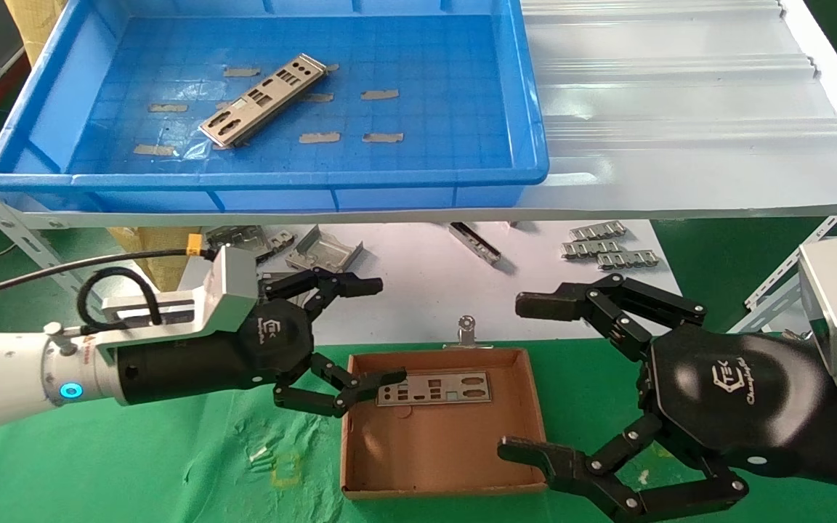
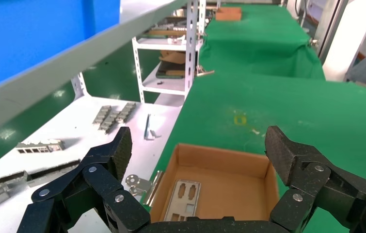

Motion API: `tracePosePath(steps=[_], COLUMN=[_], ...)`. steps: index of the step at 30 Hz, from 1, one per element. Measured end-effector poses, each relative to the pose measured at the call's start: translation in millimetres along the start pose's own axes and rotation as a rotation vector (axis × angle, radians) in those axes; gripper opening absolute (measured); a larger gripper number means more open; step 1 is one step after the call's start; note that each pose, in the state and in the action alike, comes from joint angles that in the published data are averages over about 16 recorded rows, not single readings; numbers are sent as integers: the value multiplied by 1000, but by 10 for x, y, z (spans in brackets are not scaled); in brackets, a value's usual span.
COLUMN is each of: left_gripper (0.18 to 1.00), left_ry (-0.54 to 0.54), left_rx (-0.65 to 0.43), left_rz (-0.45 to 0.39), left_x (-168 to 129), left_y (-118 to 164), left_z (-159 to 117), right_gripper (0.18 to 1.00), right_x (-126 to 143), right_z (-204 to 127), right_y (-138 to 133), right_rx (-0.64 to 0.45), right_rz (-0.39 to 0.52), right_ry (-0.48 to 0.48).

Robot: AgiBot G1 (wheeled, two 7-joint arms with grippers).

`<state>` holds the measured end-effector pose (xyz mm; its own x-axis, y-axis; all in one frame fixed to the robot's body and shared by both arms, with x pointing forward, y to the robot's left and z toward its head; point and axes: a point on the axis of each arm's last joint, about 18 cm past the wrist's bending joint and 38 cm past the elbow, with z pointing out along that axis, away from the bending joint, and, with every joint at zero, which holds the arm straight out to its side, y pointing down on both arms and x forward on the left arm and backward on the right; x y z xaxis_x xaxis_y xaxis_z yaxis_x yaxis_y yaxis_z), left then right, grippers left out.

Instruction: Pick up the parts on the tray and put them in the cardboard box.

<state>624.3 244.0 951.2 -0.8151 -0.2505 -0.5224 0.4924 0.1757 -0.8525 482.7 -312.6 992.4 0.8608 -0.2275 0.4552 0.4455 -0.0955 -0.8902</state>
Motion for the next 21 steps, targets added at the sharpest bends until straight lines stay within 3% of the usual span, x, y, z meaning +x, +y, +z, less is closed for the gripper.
tracePosePath(steps=[21], left_gripper=[1001], left_ry=[16], left_rx=[78], left_rz=[-40], left_x=[398], left_y=[-553], left_z=[-661], right_gripper=[1000], right_x=[0], right_z=[0], right_y=[0], right_rx=[0], right_rz=[0], right_ry=[0])
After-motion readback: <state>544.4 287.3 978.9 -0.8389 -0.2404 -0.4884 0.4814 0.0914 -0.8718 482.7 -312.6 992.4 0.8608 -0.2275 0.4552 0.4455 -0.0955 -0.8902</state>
